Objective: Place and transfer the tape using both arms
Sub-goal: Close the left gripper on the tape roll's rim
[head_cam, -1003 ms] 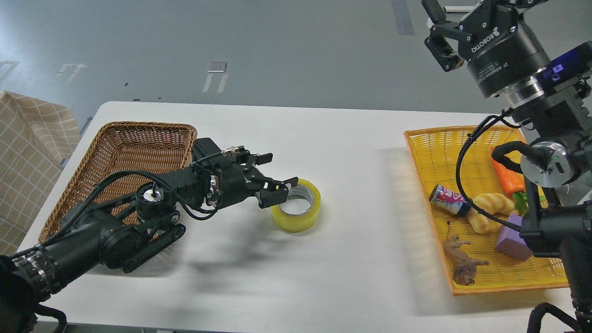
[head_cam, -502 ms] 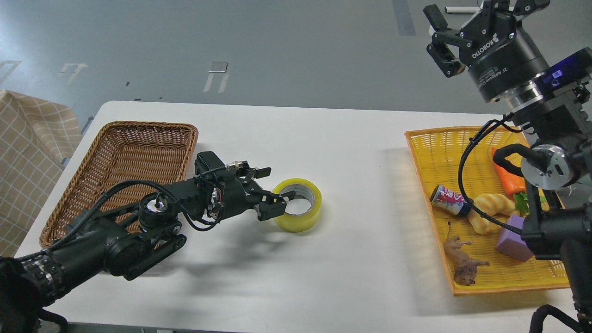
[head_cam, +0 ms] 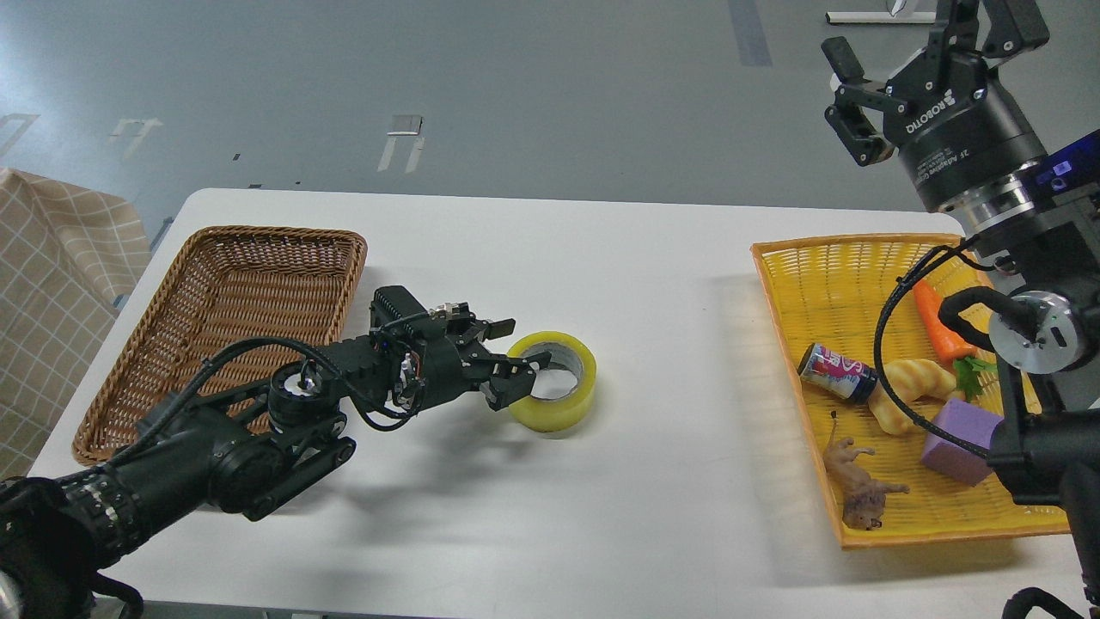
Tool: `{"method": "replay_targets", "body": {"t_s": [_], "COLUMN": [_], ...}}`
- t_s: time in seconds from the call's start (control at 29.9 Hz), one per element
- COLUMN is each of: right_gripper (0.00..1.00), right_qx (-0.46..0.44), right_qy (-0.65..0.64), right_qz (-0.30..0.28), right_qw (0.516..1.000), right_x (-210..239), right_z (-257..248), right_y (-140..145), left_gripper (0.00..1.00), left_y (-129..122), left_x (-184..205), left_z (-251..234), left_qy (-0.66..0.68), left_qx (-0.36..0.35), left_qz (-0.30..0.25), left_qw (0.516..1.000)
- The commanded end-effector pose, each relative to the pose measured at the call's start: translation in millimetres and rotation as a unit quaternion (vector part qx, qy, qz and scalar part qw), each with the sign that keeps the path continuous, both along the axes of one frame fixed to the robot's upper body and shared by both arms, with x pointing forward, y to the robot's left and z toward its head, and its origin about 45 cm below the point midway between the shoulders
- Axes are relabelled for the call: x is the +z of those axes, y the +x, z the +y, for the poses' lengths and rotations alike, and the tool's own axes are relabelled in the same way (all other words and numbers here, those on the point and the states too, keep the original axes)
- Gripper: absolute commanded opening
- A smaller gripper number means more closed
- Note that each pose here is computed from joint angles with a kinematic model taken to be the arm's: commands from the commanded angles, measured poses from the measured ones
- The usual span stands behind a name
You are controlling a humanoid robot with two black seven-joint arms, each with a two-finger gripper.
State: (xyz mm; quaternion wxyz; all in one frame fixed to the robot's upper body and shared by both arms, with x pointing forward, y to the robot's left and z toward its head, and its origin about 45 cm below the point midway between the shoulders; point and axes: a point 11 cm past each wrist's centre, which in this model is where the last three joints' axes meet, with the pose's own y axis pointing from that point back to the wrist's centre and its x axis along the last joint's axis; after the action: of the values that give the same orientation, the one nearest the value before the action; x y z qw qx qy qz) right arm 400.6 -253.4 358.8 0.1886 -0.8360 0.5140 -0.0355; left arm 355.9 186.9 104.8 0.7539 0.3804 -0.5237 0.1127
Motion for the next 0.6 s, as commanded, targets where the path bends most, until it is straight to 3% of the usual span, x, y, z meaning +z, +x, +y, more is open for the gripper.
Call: {"method": "replay_targets", "body": {"t_s": [0.0,0.13,0.17,0.23,0.27,0.57], "right_gripper": [1.0,1.0,1.0,1.0,1.0,1.0], "right_qx": [-0.003,-0.008,-0.01,-0.012,-0.015,-0.021], "right_qy": [0.001,0.0,0.0,0.001,0.003,0.004], "right_qz": [0.001,0.007,0.01,0.012,0.015,0.023], "right_qw": [1.0,1.0,1.0,1.0,1.0,0.999], "right_x": [0,-5,-7,-8,-9,-14], "right_z": [-2,-4,-5,-6,-6,-9], "right_y": [0,-1,0,1,1,3], "left_gripper": [0.52,0.52,0.41,0.35,0.28,0.09], "left_y": [-1,-4,-4,-4,-4,-4], "left_x": [-1,-4,-4,-4,-4,-3], "left_z": [0,0,1,1,1,4], "left_qy": [0.002,0.007,0.007,0.007,0.007,0.009], "left_qx": [-0.001,-0.013,-0.013,-0.013,-0.013,-0.011], "left_qz": [0.002,0.006,0.006,0.006,0.006,0.005], "left_qw": [1.0,1.0,1.0,1.0,1.0,1.0]}}
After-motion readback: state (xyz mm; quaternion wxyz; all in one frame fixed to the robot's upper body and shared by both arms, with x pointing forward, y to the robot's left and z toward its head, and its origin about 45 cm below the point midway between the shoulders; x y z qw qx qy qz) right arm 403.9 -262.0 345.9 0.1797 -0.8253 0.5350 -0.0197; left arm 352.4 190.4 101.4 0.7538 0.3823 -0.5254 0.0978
